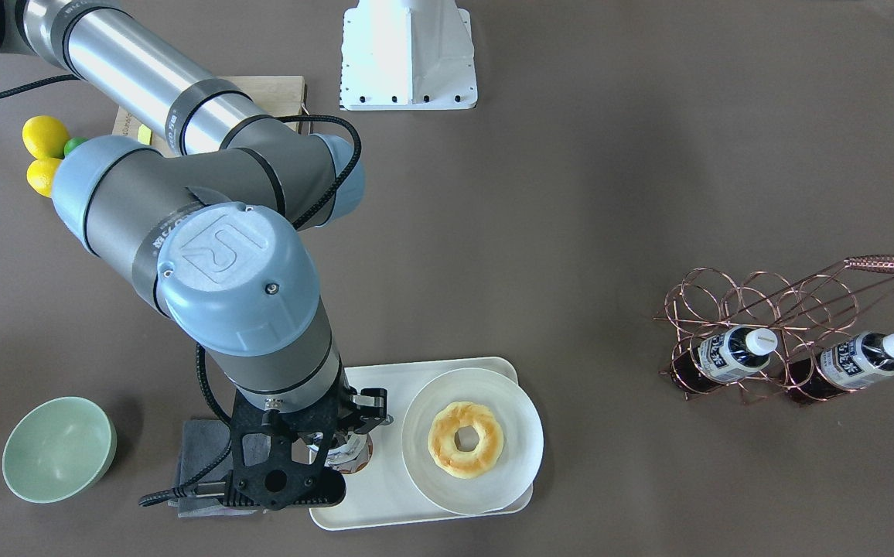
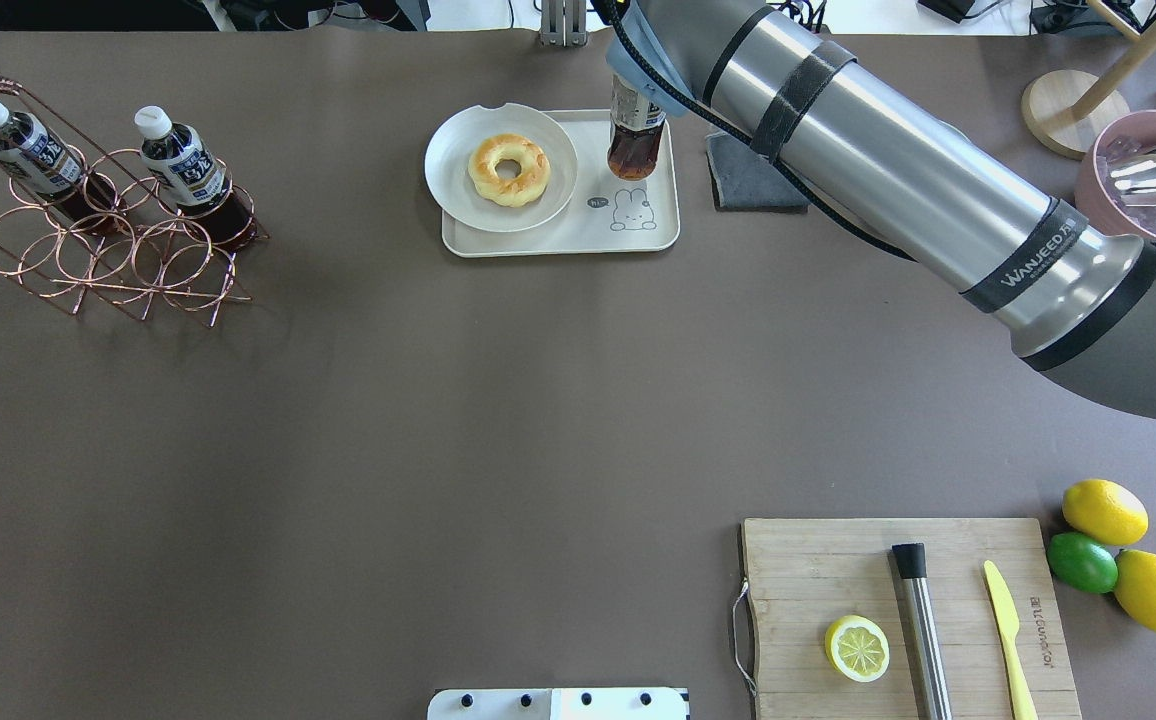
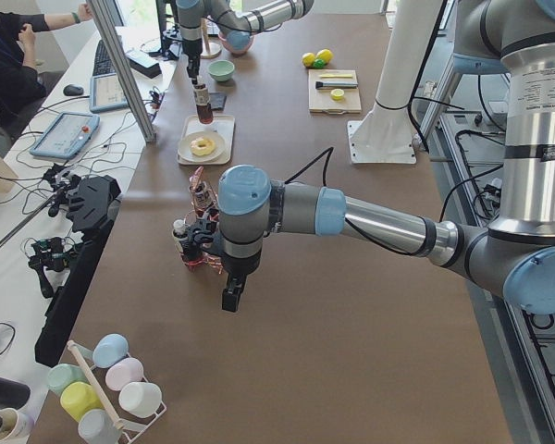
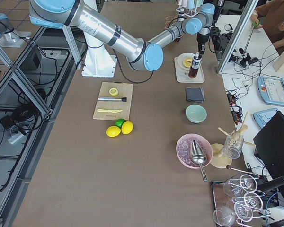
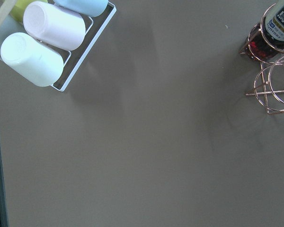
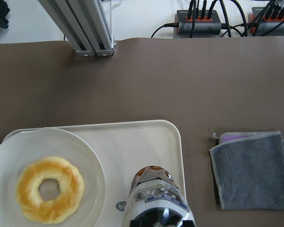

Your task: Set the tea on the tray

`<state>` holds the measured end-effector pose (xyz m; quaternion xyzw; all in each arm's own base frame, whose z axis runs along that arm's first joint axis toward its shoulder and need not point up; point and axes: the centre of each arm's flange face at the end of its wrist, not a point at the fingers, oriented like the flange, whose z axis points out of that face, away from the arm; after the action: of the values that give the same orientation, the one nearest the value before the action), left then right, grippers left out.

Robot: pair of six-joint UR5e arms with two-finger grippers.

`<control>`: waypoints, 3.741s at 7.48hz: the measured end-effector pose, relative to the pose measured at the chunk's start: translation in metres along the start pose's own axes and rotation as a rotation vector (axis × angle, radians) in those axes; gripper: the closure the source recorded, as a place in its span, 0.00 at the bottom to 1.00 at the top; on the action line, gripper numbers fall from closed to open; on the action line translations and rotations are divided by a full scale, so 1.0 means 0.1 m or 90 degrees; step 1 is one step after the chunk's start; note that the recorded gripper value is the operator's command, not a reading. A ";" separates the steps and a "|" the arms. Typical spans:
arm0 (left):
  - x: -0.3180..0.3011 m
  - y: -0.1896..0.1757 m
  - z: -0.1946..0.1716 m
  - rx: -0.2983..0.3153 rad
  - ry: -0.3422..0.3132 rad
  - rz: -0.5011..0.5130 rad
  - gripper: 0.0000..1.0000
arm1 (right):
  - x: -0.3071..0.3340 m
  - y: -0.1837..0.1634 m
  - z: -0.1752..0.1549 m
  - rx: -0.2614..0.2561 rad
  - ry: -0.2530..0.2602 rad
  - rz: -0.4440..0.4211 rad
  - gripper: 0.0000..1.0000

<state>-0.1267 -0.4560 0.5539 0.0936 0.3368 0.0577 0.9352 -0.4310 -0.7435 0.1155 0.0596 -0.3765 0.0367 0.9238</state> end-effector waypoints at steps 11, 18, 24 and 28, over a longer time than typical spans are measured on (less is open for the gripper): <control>-0.07 -0.15 0.04 -0.003 0.001 -0.003 0.02 | -0.07 0.15 -0.16 0.003 -0.023 -0.016 0.00; -0.04 -0.16 0.00 0.003 0.001 0.007 0.02 | 1.77 0.72 -0.62 -0.001 -0.028 0.032 0.00; -0.06 -0.12 0.04 0.002 -0.001 0.008 0.02 | 5.46 1.50 -0.43 -0.043 0.075 -0.165 0.00; -0.23 -0.05 0.21 -0.002 -0.003 0.004 0.02 | 7.05 2.24 -0.53 -0.077 0.100 -0.148 0.00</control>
<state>-0.1304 -0.4678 0.5831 0.0931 0.3344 0.0607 0.9358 0.0838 -0.4984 0.5905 0.0441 -0.2951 -0.0888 0.9503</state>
